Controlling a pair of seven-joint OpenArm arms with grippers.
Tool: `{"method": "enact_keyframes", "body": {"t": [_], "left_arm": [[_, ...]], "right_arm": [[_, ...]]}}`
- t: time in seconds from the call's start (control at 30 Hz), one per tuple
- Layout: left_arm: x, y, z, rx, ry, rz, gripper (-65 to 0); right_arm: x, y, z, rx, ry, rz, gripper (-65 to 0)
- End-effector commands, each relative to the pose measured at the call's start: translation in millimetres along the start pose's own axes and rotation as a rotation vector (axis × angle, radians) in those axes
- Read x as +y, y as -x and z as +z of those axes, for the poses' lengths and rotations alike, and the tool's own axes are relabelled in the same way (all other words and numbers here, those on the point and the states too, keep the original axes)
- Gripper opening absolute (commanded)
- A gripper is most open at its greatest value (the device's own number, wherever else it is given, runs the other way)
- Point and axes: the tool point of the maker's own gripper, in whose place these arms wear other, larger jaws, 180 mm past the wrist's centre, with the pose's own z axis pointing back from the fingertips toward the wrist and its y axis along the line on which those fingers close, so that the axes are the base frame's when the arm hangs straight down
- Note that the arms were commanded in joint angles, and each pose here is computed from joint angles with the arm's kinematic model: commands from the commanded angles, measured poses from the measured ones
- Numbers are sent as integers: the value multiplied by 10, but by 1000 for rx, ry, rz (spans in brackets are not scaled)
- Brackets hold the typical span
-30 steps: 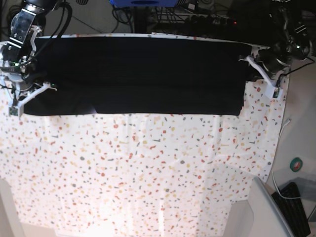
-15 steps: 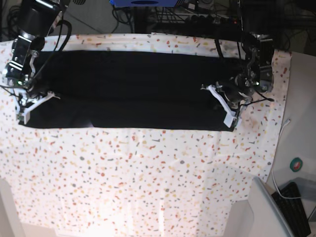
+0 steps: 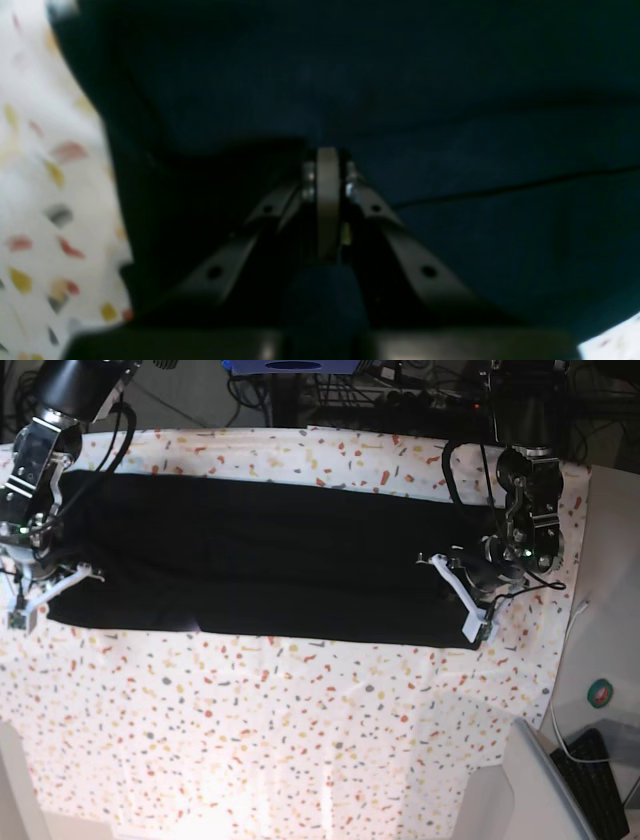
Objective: Layout the t-shirt on the table in an organized manner, then fold the t-shirt properly
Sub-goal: 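Grasp the folded shirt's edge with both grippers and pull it taut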
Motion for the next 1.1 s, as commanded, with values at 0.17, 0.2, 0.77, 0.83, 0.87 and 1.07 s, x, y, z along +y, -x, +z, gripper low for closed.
{"method": "enact_keyframes", "body": {"t": [0.17, 0.2, 0.77, 0.83, 0.87, 1.07], "left_arm": [[-13, 95, 77, -5, -2, -12, -650], [-11, 106, 77, -2, -3, -14, -650], [187, 687, 0, 114, -21, 35, -650], [193, 695, 4, 116, -22, 35, -650], [190, 678, 7, 112, -22, 34, -650], [169, 544, 27, 79, -19, 26, -650]], "right_arm": [[-93, -458, -153, -65, -2, 4, -650], [-83, -475, -191, -60, -7, 3, -650], [-279, -291, -916, 76, -33, 61, -650], [-356, -171, -995, 102, -13, 28, -650], [-356, -139, -1021, 99, -12, 20, -650], [-415, -432, -905, -27, 14, 45, -650]]}}
